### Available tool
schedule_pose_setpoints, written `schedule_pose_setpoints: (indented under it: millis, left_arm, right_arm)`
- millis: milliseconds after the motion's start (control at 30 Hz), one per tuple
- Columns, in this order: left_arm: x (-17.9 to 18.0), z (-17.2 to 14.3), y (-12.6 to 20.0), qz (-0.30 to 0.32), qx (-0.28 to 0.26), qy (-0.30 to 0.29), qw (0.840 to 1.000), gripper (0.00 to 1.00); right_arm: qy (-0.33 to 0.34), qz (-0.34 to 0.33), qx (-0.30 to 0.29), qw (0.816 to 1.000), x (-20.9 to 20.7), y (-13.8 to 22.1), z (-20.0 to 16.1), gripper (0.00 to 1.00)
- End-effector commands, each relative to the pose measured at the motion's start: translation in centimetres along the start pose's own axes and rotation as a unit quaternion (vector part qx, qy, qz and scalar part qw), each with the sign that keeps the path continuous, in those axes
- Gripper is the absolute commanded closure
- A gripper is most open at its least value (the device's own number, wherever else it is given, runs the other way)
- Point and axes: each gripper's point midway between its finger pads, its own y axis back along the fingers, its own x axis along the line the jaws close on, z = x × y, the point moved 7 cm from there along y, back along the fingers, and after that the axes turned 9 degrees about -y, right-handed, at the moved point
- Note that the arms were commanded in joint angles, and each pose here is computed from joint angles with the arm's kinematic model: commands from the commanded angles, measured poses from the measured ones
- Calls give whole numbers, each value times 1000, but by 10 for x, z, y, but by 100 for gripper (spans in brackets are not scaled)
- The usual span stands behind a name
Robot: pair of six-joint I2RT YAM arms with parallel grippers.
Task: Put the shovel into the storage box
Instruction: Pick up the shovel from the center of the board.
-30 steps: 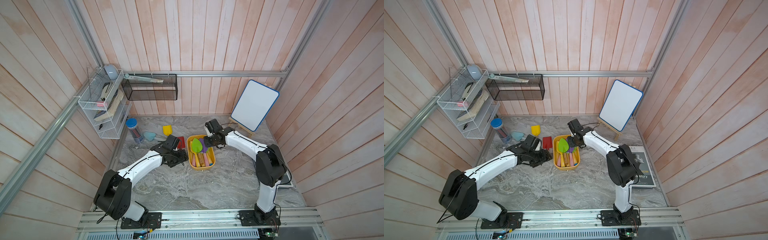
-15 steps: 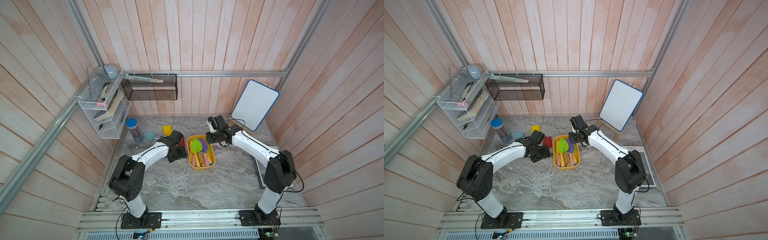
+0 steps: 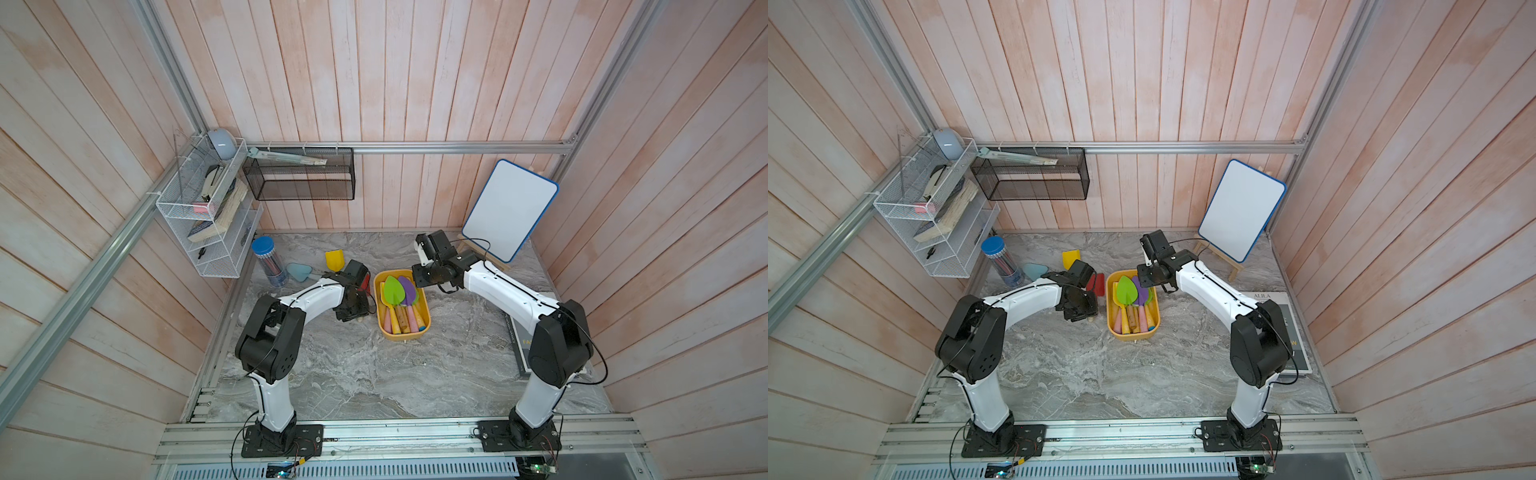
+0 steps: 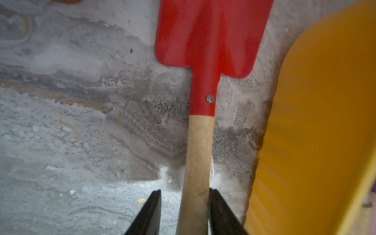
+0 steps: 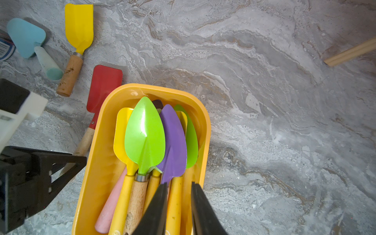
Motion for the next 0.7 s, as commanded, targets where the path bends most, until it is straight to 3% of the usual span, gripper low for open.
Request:
schedule_pose_setpoints:
  millis: [0, 233, 467, 667]
  left_arm:
    - [-2, 8, 0, -2, -14, -6, 1000, 68]
    - [0, 6, 2, -1, -16, -3, 1000, 86]
    - [-7, 10, 29, -31, -45, -8, 998, 87]
    - [-12, 10, 61, -53, -80, -11, 995, 88]
  right_arm:
    - [8, -2, 7, 1000, 0, 1, -5, 75]
    - [6, 2, 5, 1000, 0, 4, -5, 75]
    - [2, 23, 0, 1000, 4, 10, -4, 75]
    - [-12, 88, -10, 996, 17, 17, -2, 75]
